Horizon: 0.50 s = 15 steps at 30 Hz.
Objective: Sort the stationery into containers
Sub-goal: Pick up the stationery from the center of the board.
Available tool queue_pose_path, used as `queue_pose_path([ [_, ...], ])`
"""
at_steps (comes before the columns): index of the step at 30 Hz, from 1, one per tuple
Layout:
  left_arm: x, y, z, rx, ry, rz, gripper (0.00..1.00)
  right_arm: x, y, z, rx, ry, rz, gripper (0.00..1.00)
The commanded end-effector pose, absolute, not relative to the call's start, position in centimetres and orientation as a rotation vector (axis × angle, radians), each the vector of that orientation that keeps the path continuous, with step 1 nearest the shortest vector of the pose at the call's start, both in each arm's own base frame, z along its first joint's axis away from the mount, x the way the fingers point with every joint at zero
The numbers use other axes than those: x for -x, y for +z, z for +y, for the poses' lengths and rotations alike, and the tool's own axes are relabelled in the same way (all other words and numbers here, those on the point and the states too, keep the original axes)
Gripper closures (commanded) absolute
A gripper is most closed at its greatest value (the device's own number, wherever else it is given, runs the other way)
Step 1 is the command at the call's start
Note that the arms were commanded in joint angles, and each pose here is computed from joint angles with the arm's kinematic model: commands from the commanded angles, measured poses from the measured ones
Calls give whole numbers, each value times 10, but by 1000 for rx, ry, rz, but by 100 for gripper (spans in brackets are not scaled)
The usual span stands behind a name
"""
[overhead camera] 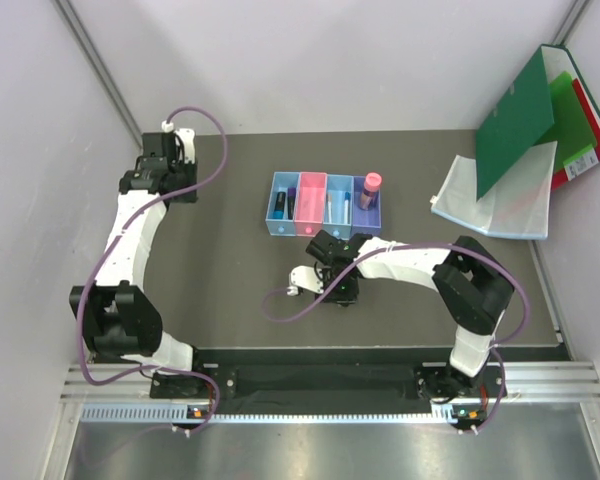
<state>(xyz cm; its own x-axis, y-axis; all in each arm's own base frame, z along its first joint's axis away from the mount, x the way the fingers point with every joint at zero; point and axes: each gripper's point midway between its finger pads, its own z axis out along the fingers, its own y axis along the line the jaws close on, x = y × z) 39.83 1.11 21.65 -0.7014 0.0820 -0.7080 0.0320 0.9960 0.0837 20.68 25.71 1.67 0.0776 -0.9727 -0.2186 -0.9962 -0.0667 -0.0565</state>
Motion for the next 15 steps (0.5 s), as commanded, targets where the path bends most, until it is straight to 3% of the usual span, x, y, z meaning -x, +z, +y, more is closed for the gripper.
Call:
queue_pose_path([
  [1,-410,248,-4,-140,57,2256,100,-207,3,270,2166,195,1976,81],
  [5,-413,255,-14,-174,41,2235,100,-211,15,270,2128,170,1976,83],
  [15,-426,232,-49,-354,-14,2243,100,-231,113,263,1880,48,1892,85],
])
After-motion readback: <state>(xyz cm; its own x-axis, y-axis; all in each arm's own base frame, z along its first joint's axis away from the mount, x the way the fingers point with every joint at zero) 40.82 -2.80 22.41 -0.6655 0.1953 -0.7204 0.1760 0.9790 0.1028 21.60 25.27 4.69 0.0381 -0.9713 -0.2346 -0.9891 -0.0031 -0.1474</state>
